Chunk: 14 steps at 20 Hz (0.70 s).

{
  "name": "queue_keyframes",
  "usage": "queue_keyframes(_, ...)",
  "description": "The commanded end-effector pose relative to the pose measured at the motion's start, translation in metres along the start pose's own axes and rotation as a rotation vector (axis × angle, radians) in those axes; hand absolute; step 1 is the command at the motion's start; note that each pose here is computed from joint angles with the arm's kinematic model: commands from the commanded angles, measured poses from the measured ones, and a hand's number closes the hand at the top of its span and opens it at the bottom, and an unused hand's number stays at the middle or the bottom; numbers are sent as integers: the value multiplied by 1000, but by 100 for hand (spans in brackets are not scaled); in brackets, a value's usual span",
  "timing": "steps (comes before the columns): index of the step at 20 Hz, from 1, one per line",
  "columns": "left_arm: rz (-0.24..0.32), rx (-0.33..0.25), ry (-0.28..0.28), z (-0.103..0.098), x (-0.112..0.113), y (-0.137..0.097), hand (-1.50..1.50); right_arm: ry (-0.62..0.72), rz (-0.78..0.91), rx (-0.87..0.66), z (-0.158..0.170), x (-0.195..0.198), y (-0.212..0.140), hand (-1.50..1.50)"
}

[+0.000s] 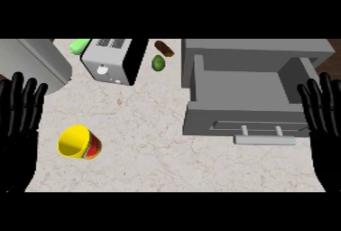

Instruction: Pick up the cup, place it into the drawer and close the drawer

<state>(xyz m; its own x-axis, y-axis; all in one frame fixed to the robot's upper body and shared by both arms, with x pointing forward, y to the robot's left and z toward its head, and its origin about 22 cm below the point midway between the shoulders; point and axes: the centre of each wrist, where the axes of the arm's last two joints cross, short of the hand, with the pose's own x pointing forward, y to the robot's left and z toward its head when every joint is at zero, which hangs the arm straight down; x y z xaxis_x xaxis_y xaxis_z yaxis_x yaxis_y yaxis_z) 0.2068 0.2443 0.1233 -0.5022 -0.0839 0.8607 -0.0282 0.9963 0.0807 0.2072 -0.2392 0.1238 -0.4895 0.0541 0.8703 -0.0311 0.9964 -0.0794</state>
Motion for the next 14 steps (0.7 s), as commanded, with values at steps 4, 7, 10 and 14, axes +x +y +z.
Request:
queue_keyframes(4, 195, -314, -15, 19, 3, 11, -150, -18, 29, -43, -3, -1, -4, -150)
queue_keyframes(7, 399, -405, 147, 32, -12, 11, -150, 44, 102, 25, -2, 0, -6, -150)
queue_keyframes(10, 450, -422, 161, 30, -11, 46, -150, 53, 111, 46, -7, -5, -3, -150)
queue_keyframes(14, 463, -401, 196, 48, -39, 88, -150, 60, 113, 54, -7, -16, -14, -150)
